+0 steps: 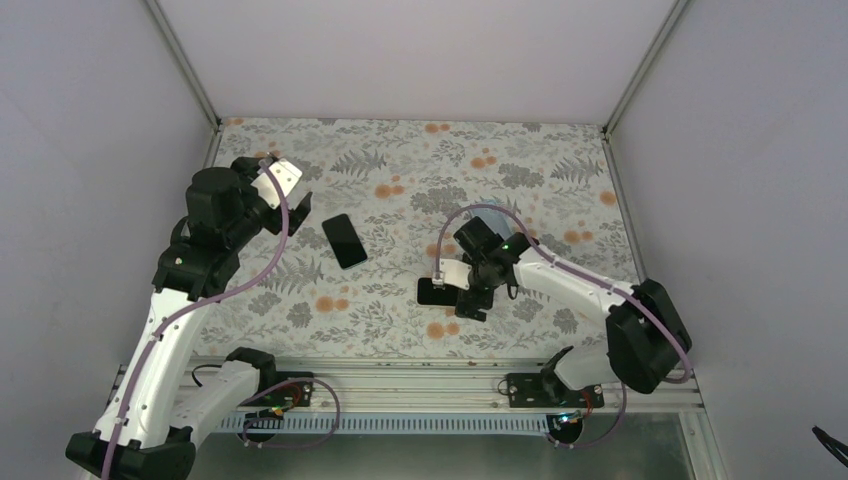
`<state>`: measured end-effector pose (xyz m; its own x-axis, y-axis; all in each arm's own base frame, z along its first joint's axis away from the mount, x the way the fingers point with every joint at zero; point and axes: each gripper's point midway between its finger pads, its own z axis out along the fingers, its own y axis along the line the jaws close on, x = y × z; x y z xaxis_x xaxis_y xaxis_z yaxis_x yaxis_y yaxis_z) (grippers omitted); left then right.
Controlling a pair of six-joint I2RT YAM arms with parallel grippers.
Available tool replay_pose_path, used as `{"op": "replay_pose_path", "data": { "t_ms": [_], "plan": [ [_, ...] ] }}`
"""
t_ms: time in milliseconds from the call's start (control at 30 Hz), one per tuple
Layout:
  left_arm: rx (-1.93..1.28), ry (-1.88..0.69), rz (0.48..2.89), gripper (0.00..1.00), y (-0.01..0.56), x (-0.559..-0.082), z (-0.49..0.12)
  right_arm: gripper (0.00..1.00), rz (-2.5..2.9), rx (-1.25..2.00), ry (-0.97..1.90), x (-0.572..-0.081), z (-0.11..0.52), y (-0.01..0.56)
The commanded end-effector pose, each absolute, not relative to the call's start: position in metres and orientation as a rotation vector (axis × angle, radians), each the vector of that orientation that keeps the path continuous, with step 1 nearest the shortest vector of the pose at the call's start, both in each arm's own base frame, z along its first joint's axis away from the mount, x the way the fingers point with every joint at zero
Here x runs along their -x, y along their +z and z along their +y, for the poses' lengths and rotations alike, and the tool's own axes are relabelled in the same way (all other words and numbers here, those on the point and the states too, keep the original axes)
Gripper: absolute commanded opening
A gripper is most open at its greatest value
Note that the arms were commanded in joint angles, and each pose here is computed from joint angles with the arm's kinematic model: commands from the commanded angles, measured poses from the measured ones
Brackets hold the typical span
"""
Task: Take the phone out of the phone case
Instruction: Adjust the phone at the center of the board.
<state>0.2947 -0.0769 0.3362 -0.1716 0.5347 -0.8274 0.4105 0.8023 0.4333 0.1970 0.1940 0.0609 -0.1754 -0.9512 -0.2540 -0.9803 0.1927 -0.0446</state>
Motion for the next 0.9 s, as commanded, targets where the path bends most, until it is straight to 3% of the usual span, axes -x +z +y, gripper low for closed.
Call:
{"op": "replay_pose_path", "data": {
  "t_ms": [0,433,733,867],
  "plan": [
    [-0.714,0.113,1.781,1.00,0.343,-0.292,-0.076,1.00,1.981,1.946,0.273,-0.196,0.214,0.076],
    [-0.730,0.098,1.767,1.00,0.339,-0.287,-0.077,1.00,1.932,2.101,0.435,-0.194,0.234,0.061],
    [-0.733,0.093,1.767,1.00,0.336,-0.289,-0.077,1.00,1.992,2.129,0.288,-0.216,0.229,0.035],
    [-0.735,0.092,1.768,1.00,0.335,-0.289,-0.077,1.00,1.990,2.133,0.395,-0.214,0.234,0.044]
  ]
}}
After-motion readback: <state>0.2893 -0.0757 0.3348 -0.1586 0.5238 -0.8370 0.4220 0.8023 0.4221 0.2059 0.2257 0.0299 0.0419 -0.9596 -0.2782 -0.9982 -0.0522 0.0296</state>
